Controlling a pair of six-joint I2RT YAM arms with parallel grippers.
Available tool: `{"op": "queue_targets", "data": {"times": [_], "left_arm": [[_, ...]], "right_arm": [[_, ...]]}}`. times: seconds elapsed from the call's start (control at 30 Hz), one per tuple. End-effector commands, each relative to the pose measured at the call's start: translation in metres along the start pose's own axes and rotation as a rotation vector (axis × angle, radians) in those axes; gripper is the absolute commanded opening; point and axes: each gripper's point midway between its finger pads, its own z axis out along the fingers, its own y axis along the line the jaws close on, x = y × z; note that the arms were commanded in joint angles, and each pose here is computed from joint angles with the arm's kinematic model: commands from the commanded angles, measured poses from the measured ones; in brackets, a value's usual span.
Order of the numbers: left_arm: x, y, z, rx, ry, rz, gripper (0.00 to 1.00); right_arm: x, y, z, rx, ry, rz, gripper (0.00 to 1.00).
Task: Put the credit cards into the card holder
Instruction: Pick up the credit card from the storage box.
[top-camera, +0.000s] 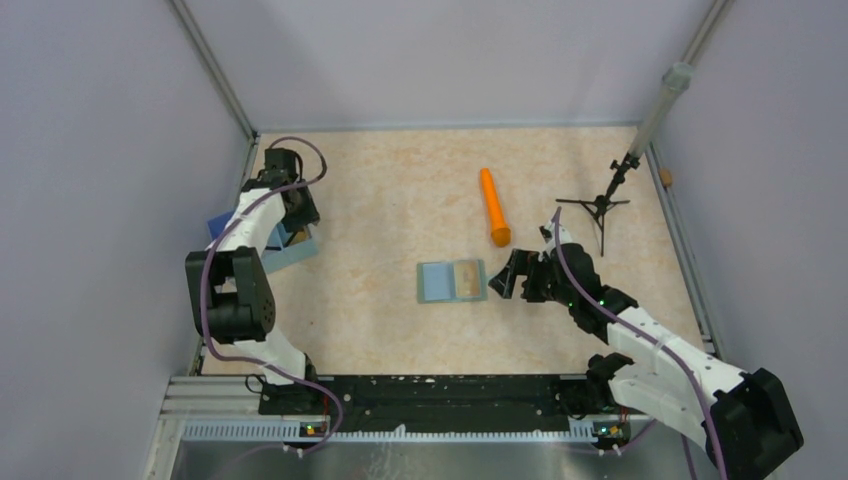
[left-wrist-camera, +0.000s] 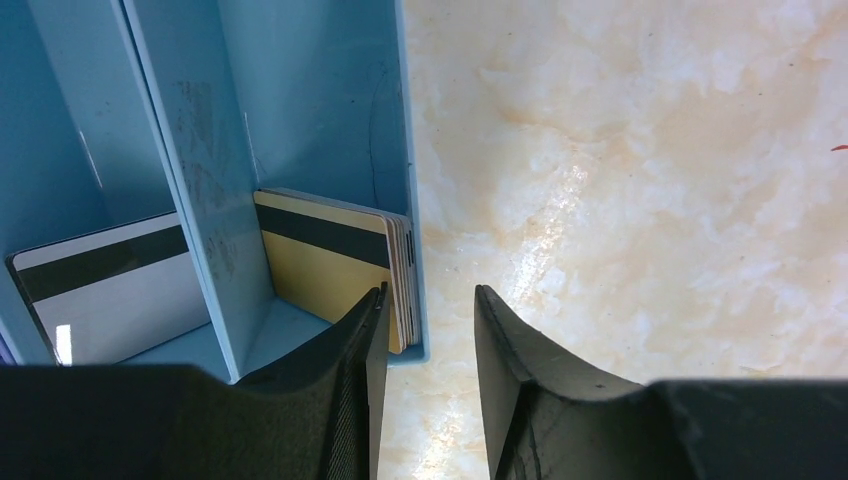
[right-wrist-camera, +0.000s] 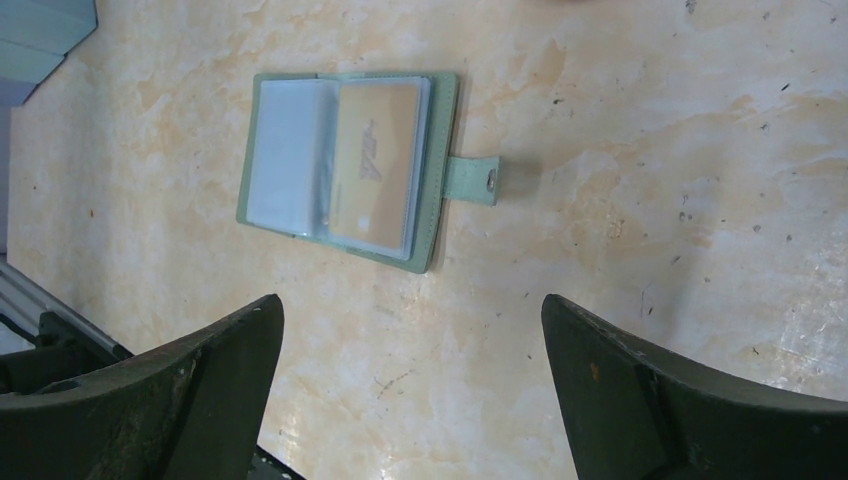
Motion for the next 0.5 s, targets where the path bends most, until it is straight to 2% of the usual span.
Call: {"op": "queue_targets", "data": {"times": [0.0,0.07,0.23,0.47], "left_arm": [[-0.01,-0.007,-0.012,0.043,-0.059,0.011,0.4],[-0.008,-0.002,-0.009,0.015,-0.047,0.013,0.41],[-0.005,0.019,-0.002,-0.082,-0.03,-0.024,0.51],[0.006,0.024,0.016,-0.101,0.041,-0.03,0.53]], "right_arm": [[-0.006,0.003,0.001,-0.015,-0.019,0.011,0.97],[-0.006,0.003,0.002,-0.015,-0.016,0.013,0.97],[-0.003,0.005,0.003,-0.027,0.0,0.009,0.97],[-0.003,0.005,0.003,-0.029,0.002,0.007,0.97]]}}
